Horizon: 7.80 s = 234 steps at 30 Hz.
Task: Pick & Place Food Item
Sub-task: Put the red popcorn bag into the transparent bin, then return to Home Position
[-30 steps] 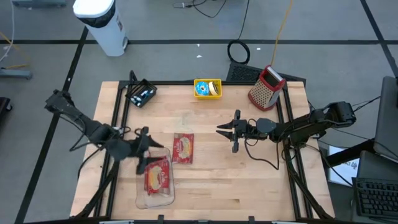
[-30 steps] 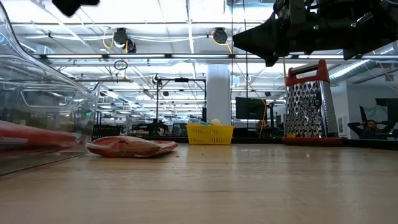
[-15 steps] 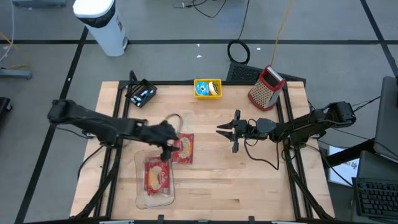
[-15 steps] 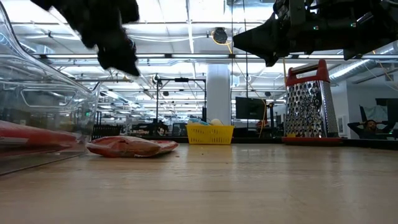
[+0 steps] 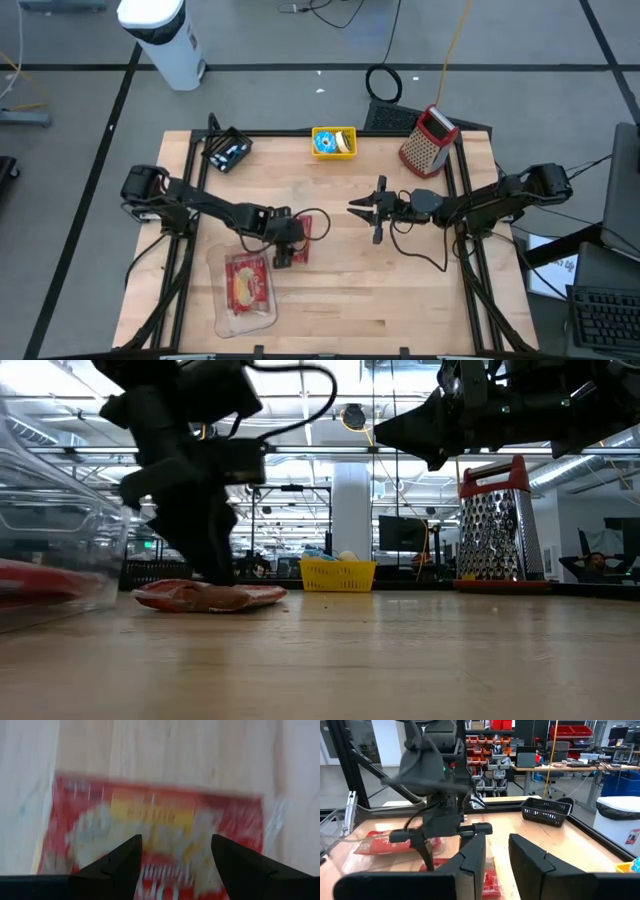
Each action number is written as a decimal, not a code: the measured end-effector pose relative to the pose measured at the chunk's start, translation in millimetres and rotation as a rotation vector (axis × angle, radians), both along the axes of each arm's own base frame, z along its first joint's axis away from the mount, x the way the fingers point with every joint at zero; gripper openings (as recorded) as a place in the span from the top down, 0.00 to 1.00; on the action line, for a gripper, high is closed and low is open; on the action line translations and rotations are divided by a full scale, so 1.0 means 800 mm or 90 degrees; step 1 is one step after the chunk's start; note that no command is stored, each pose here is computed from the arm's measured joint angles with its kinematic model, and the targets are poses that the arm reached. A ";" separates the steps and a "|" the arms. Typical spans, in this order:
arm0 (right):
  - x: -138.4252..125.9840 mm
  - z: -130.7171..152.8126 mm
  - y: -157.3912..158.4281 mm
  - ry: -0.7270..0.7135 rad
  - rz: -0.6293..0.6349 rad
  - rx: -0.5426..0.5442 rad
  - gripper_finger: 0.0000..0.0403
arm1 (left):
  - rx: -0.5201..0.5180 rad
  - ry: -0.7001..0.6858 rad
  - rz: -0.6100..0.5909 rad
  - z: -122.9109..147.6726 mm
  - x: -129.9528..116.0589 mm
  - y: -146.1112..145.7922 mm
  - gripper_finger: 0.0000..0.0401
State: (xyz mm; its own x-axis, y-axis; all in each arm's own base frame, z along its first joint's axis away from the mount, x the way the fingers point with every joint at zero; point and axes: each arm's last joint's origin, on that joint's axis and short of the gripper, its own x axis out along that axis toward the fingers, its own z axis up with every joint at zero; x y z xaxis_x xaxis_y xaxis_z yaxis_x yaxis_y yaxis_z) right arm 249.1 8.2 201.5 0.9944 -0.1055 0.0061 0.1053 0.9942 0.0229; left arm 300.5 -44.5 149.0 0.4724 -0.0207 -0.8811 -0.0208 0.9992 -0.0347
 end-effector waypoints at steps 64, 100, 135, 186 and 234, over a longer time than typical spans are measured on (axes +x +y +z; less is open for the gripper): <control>0.000 -0.001 0.000 0.005 0.000 0.000 0.81 | 0.074 -0.019 0.143 0.203 -0.091 -0.036 1.00; 0.000 -0.001 0.000 0.002 0.001 0.002 0.81 | -0.140 0.176 0.293 0.172 -0.161 -0.131 1.00; 0.000 -0.001 0.000 0.007 0.001 0.007 0.81 | -0.235 0.086 0.062 0.122 -0.115 -0.097 0.71; -0.095 0.015 -0.006 -0.012 -0.003 0.006 0.93 | 0.068 -0.680 0.002 0.082 -0.273 0.048 0.64; -0.167 -0.033 -0.019 -0.029 -0.032 0.021 1.00 | 0.036 -0.710 0.031 0.028 -0.258 0.088 0.64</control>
